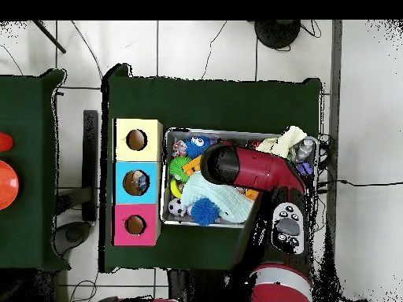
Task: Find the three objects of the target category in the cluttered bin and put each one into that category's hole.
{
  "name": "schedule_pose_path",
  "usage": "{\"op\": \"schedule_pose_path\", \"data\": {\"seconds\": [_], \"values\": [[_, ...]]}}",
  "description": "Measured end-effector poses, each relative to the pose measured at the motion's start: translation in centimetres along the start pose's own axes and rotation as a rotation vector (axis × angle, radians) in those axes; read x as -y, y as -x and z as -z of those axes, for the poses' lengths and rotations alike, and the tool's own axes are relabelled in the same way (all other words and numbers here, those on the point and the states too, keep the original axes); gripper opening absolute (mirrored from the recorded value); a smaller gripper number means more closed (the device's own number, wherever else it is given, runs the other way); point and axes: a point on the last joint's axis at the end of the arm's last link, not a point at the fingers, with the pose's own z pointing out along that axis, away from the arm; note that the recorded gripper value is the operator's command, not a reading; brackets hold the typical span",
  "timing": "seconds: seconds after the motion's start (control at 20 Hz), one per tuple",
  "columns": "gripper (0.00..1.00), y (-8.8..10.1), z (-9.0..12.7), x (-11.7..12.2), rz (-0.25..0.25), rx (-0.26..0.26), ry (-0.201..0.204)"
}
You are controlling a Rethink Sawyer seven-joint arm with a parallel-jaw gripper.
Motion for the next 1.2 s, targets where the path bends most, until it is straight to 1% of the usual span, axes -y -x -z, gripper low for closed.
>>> {"op": "schedule_pose_path", "data": {"seconds": [0.1, 0.25, 0.4, 0.8, 1.05, 1.2], "values": [[1.00, -0.1, -0.6, 0.6, -0.008, -0.002, -0.002], [1.00, -0.2, -0.8, 1.0, -0.014, -0.005, -0.003], [1.00, -0.3, -1.3, 2.1, -0.030, -0.012, -0.006], [1.00, -0.1, -2.6, 4.4, -0.083, -0.006, 0.016], [1.00, -0.3, -3.0, 4.6, -0.095, -0.011, 0.027], [1.00, -0.8, -3.2, 4.3, -0.097, -0.023, 0.039]]}}
